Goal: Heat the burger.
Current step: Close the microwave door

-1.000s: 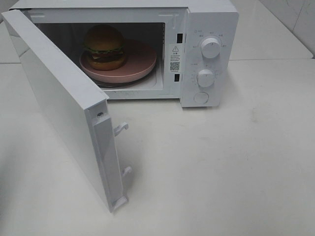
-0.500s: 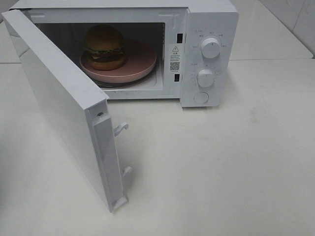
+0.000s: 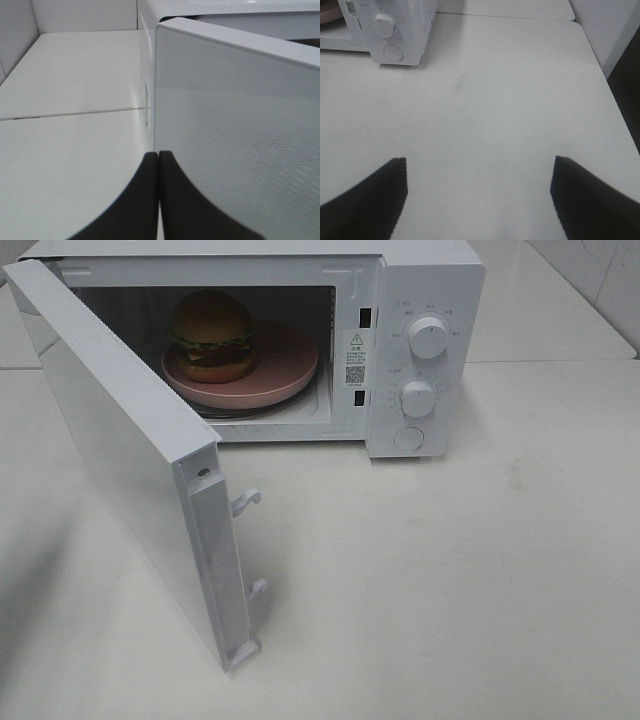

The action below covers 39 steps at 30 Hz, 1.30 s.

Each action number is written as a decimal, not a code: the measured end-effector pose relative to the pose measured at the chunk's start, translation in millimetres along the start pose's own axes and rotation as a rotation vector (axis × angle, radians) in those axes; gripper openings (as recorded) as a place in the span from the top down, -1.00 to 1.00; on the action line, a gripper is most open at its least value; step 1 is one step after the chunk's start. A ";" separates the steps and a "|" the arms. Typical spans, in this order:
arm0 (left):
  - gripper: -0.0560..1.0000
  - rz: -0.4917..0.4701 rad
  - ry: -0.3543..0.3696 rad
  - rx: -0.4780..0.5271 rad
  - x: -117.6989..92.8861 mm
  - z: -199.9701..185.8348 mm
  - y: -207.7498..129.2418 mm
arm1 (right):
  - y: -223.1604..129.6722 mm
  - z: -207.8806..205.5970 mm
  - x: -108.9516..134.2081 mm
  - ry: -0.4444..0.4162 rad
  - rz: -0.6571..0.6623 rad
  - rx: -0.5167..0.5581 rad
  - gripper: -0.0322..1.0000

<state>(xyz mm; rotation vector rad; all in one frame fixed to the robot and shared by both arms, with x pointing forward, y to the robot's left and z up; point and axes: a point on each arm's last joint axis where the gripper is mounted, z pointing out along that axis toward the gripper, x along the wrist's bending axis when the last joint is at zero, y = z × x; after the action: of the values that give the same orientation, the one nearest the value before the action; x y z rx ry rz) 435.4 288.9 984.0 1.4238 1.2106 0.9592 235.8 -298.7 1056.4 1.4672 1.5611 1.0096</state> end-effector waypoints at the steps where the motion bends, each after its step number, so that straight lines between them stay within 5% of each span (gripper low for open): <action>1: 0.89 -0.001 -0.016 0.004 -2.0 2.6 -2.1 | 0.0 0.0 0.0 0.000 0.000 0.000 -0.54; 5: 0.89 0.025 -0.110 0.045 -19.6 14.0 -12.1 | 0.0 0.0 0.0 0.000 0.000 0.000 -0.54; 19: 0.89 0.029 -0.230 0.047 -60.0 40.5 -16.1 | 0.0 0.0 0.0 0.000 0.000 0.000 -0.54; 39: 0.89 0.011 -0.226 0.048 -121.7 79.9 -15.5 | 0.0 0.0 0.0 0.000 0.000 0.000 -0.54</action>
<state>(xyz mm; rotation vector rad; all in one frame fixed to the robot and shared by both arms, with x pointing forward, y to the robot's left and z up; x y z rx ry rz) 486.6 154.4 957.3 1.5337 1.0651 0.7573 235.8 -298.7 1056.4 1.4672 1.5611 1.0096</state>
